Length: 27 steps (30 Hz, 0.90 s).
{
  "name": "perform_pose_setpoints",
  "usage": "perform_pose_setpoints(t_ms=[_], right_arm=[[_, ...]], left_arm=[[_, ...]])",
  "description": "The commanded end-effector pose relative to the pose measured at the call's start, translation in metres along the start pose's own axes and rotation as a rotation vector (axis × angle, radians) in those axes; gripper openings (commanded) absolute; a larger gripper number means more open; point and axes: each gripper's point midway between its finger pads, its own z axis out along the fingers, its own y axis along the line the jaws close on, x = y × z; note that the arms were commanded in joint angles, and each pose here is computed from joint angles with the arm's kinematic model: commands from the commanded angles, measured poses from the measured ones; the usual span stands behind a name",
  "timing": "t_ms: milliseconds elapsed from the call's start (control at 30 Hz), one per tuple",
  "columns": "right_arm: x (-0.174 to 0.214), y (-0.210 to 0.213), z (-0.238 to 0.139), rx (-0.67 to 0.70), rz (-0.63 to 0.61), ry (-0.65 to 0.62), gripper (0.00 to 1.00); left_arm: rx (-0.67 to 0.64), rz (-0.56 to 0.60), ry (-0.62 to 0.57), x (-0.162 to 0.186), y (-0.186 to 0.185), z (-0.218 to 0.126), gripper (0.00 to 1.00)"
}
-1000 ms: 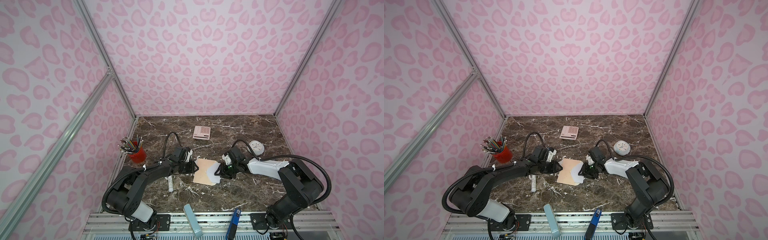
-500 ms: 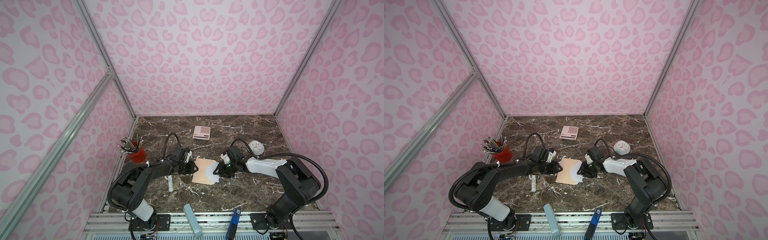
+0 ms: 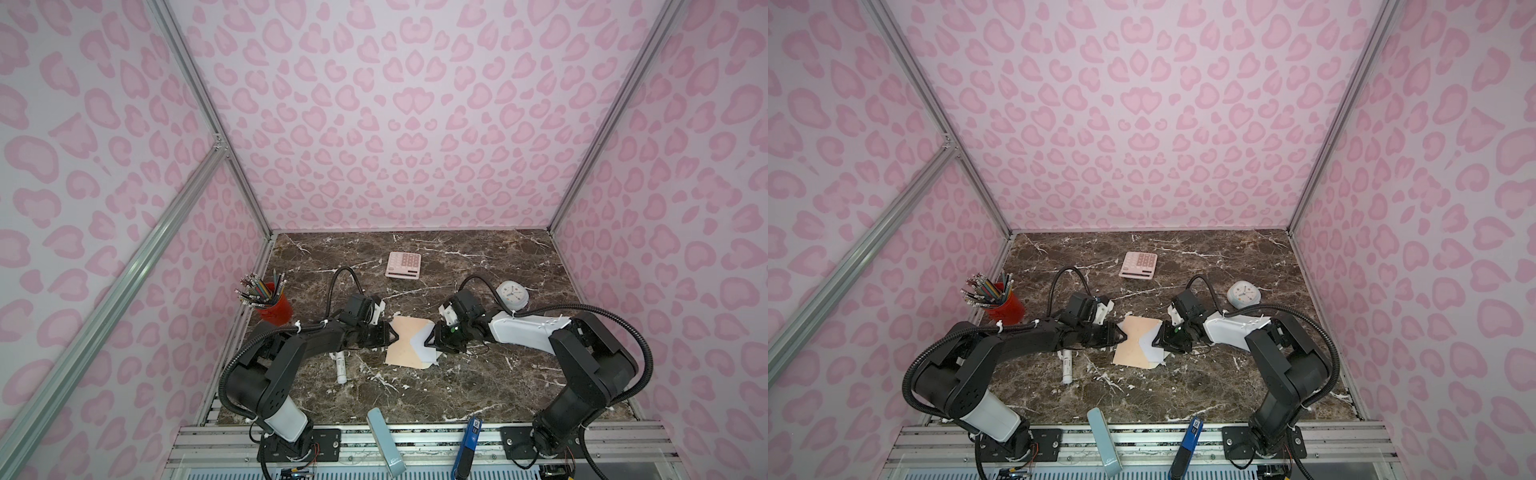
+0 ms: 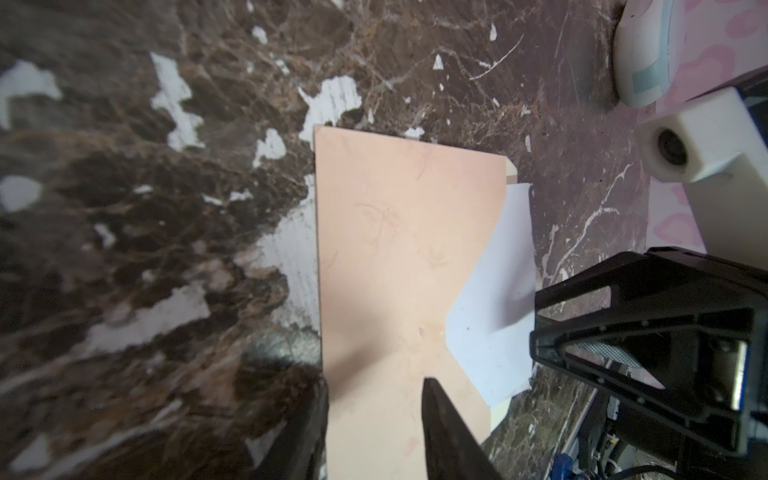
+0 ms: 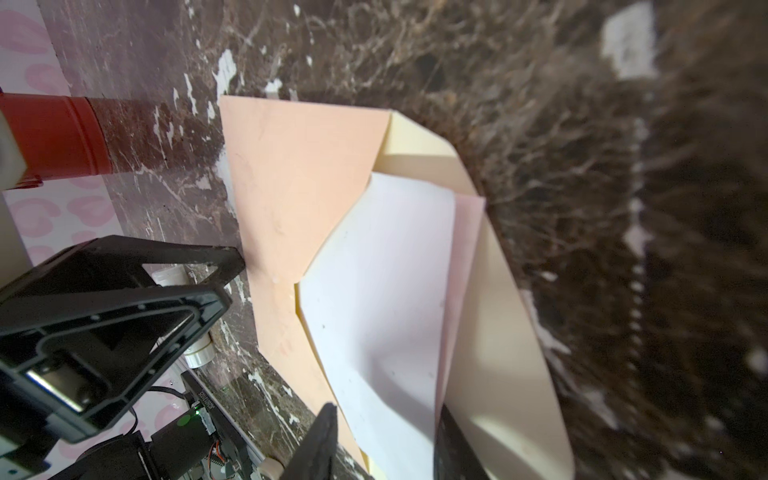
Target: Place the letter into the envelope and seal it
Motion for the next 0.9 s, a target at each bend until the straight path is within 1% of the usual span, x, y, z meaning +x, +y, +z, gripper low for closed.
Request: perform_pose_setpoints(t_ms=[0,233,867], right_arm=[[0.0,0.002,0.003,-0.01,0.0,0.004,0.4],[0.002,0.009,0.008,-0.035,0.004,0.012,0.4],[-0.005,0.019,0.011,-0.04,-0.005,0.004,0.42]], left_arm=[[-0.004,-0.012,0.011,0.005,0.001,-0.001,0.41],[0.004,-0.014,0.008,0.007,0.001,-0.002,0.4],[0.022,-0.011,0.009,0.007,-0.004,0.0,0.4]])
